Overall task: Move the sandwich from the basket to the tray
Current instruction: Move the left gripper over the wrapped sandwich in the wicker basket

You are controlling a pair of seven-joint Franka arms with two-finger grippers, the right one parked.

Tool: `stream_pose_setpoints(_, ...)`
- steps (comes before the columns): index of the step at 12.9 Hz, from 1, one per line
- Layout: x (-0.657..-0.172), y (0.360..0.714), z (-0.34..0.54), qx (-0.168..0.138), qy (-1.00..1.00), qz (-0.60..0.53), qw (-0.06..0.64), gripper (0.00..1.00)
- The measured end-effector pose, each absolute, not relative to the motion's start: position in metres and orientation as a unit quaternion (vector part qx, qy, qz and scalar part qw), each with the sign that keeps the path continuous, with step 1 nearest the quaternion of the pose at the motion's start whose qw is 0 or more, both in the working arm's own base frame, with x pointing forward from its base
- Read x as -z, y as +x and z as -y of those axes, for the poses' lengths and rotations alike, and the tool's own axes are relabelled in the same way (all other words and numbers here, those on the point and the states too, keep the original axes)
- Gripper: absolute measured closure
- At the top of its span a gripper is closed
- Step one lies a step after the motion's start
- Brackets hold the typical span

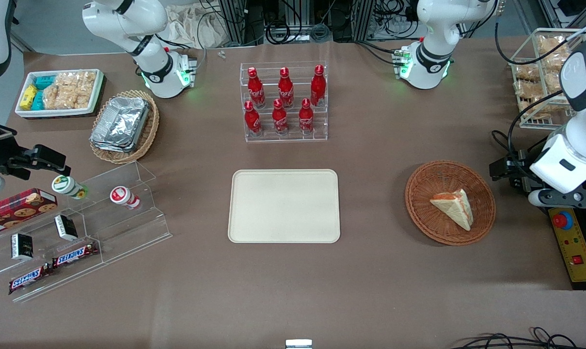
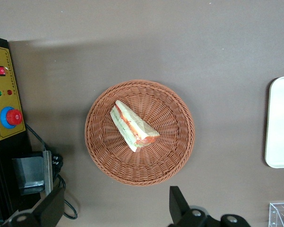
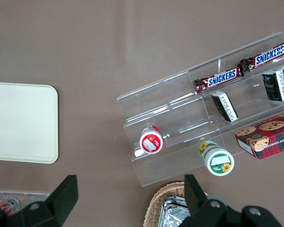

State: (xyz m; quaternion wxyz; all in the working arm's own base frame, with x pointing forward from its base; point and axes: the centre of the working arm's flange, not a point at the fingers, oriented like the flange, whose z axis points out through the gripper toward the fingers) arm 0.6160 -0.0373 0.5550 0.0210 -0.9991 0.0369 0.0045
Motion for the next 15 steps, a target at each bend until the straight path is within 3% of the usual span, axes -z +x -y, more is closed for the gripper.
stream_pose_setpoints(8, -0.536, 0.62, 0.036, -0.023, -0.999, 0.01, 0.021, 0.0)
stream_pose_setpoints(11, -0.497, 0.623, 0.035, -0.049, -0.992, 0.109, 0.026, 0.0)
stream_pose_setpoints(15, -0.437, 0.623, 0.025, -0.041, -0.981, 0.19, 0.026, 0.0)
